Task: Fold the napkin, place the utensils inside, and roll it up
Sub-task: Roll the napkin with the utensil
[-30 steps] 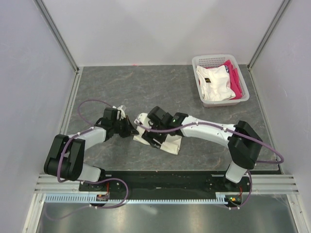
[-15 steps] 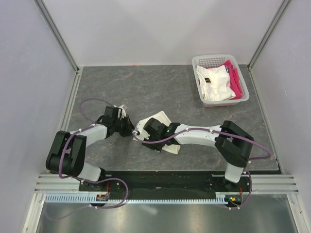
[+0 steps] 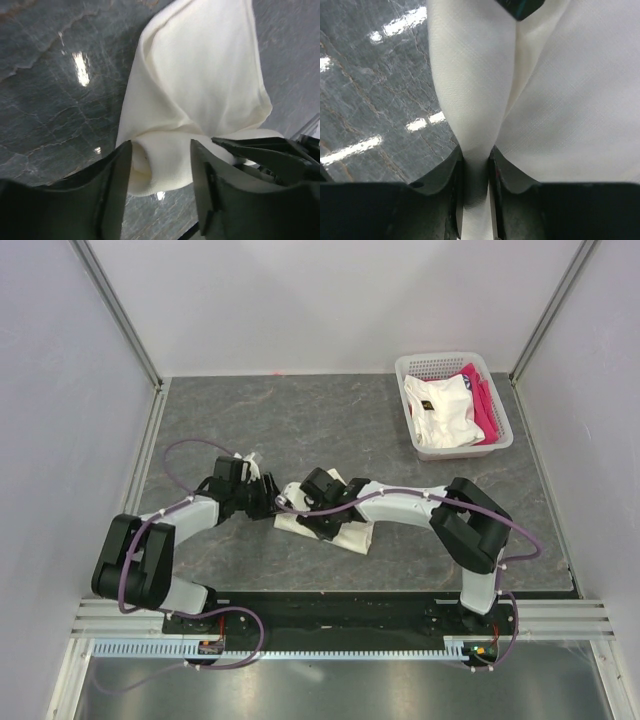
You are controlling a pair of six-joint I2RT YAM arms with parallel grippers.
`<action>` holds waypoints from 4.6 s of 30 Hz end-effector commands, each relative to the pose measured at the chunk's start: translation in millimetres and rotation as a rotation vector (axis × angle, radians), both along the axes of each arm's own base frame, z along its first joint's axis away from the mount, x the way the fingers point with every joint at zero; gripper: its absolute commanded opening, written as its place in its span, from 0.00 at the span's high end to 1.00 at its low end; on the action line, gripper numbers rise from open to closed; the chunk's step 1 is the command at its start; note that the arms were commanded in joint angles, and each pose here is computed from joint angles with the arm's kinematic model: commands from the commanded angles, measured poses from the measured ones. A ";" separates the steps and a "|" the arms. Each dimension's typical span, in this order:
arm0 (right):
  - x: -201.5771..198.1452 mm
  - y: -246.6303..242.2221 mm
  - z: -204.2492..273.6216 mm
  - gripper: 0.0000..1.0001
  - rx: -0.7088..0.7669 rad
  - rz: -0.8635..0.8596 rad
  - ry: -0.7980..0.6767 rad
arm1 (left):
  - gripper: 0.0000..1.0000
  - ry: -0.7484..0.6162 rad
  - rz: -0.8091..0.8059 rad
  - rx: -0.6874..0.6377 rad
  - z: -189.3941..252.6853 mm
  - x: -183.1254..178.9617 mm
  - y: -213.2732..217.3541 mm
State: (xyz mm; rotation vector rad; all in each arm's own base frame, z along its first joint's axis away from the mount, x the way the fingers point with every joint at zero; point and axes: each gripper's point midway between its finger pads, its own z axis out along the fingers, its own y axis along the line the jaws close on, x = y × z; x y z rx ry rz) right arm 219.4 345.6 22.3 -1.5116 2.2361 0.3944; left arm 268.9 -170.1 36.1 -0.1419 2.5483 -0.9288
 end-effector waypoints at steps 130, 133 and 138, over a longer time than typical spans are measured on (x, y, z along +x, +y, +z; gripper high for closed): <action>-11.3 4.8 -14.5 0.72 0.206 -0.076 0.604 | 0.57 -0.199 0.038 -0.074 17.4 -15.8 3.2; -11.0 6.2 -15.2 0.72 0.207 -0.074 0.605 | 0.63 -0.197 0.052 -0.066 13.8 -14.8 4.6; -5.5 5.6 -12.4 0.67 0.207 -0.080 0.577 | 0.84 -0.187 0.052 -0.055 10.1 -10.2 4.6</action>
